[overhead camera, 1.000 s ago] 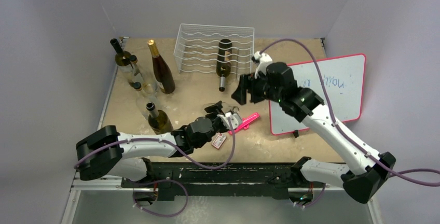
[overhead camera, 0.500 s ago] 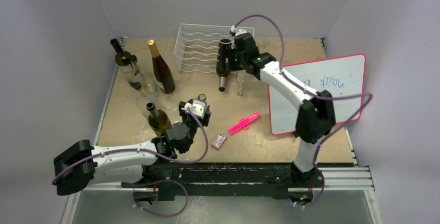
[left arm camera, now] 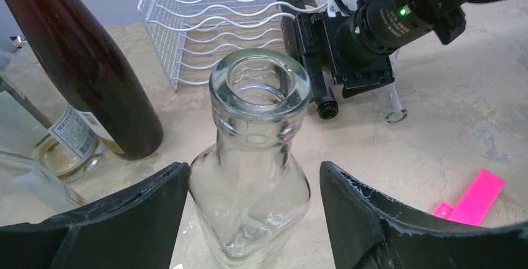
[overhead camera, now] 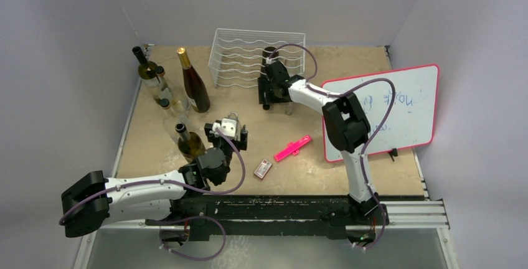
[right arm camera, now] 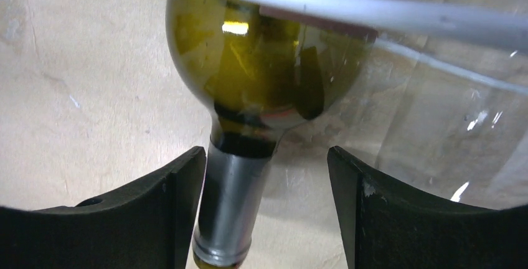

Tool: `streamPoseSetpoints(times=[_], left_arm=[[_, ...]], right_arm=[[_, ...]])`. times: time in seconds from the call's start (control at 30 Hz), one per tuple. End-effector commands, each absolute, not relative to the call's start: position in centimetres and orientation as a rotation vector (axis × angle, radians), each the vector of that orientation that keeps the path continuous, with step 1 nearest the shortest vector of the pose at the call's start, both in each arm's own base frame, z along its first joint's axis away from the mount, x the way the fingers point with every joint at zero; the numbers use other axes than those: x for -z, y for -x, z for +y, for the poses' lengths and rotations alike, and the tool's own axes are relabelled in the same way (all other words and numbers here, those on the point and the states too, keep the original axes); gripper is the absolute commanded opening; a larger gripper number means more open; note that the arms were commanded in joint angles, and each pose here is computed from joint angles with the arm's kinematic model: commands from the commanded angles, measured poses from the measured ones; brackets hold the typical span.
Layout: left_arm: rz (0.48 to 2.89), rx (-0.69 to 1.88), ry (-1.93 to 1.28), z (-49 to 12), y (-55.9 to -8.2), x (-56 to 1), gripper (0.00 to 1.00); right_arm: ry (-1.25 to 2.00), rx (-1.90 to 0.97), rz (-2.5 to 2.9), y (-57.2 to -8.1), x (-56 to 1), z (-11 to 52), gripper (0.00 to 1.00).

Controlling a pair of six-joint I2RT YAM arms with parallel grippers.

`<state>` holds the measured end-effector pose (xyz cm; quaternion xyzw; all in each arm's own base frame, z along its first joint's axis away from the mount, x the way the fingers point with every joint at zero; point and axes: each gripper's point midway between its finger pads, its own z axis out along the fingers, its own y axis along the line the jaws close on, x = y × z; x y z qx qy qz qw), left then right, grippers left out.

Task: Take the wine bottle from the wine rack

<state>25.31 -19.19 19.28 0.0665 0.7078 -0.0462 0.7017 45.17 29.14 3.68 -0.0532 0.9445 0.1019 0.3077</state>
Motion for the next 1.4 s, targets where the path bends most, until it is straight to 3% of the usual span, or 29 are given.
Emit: streamPoseSetpoints(times=[0.0, 0.13, 0.27, 0.4, 0.8, 1.17, 1.37], left_arm=[[1.545, 0.154, -0.073, -19.1, -25.5, -21.4, 0.76], [1.557, 0.162, -0.114, -19.8, -25.4, -22.0, 0.79], [1.553, 0.200, -0.122, -20.2, -25.2, -23.1, 0.81], [1.539, 0.244, -0.105, -20.3, -25.0, -24.7, 0.88], [1.529, 0.267, -0.035, -18.7, -24.5, -28.7, 0.89], [1.451, 0.337, -0.058, -18.8, -23.9, -37.1, 0.90], [1.382, 0.373, -0.216, -21.1, -23.6, -40.6, 0.94]], right_arm=[[0.067, -0.296, 2.373, -47.8, -6.6, 30.9, 0.74], [0.040, -0.300, 2.361, -47.8, -6.4, 31.2, 0.72], [0.042, -0.329, 2.350, -47.3, -6.3, 31.5, 0.61], [0.049, -0.331, 2.367, -46.8, -5.8, 31.5, 0.54], [0.098, -0.382, 2.365, -45.0, -6.8, 32.4, 0.33], [0.213, -0.457, 2.366, -39.2, -9.0, 33.6, 0.00], [0.269, -0.557, 2.384, -34.1, -10.8, 33.4, 0.00]])
